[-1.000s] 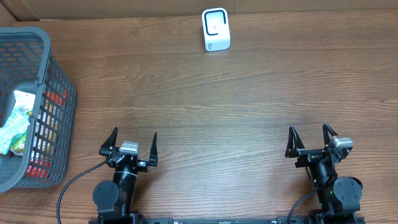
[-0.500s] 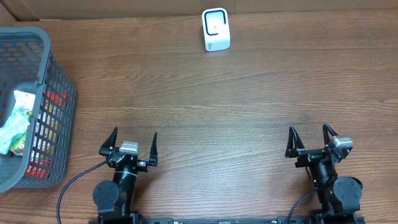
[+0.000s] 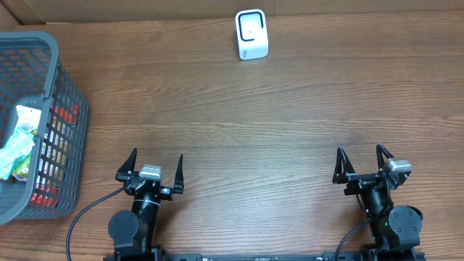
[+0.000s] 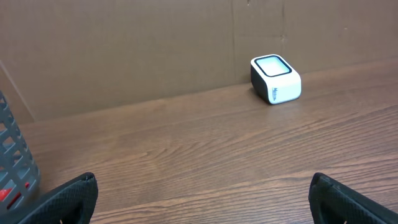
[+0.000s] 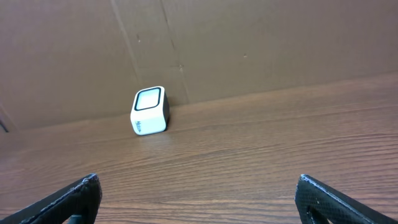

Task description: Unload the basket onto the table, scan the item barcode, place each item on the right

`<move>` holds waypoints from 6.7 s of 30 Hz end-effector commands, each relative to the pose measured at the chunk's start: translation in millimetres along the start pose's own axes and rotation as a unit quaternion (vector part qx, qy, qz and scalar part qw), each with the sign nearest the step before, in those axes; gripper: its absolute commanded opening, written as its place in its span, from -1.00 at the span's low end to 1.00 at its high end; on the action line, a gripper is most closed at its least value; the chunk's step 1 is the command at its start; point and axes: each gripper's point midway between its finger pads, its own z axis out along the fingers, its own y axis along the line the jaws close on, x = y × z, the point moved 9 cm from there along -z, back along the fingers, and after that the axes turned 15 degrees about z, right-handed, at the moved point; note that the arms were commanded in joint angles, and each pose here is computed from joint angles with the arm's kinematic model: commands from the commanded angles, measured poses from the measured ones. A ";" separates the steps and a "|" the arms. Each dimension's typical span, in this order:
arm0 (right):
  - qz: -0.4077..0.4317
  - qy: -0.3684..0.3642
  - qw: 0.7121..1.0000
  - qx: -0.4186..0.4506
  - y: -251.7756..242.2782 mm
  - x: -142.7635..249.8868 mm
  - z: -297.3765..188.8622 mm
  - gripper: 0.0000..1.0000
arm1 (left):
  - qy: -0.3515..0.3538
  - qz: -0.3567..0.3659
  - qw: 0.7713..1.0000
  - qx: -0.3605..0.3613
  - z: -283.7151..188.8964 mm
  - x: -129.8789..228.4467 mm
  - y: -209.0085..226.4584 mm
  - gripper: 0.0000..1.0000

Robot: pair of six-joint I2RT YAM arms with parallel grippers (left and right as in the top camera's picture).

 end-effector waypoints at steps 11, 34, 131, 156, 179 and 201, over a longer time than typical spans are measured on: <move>-0.001 -0.003 1.000 0.001 -0.7 1.5 0.2 1.00 | -0.001 0.010 1.000 -0.010 -0.2 -0.1 1.1 0.99; -0.001 -0.003 1.000 0.001 -0.7 1.5 0.2 1.00 | -0.070 -0.056 0.995 -0.033 -30.9 -81.9 28.2 0.99; -0.001 -0.003 1.000 0.001 -0.7 1.5 0.2 1.00 | 0.531 -0.308 0.745 -0.262 31.2 -35.1 312.0 0.94; -0.001 -0.003 1.000 0.001 -0.7 1.5 0.2 1.00 | 0.638 -0.309 0.703 -0.052 75.0 104.4 286.7 0.62; -0.001 -0.003 1.000 0.001 -0.7 1.5 0.2 1.00 | 0.676 -0.320 0.664 -0.004 96.8 165.3 264.8 -0.92; -0.001 -0.003 1.000 0.001 -0.7 1.5 0.2 1.00 | 0.485 -0.227 0.823 -0.191 136.3 -121.3 327.6 -0.92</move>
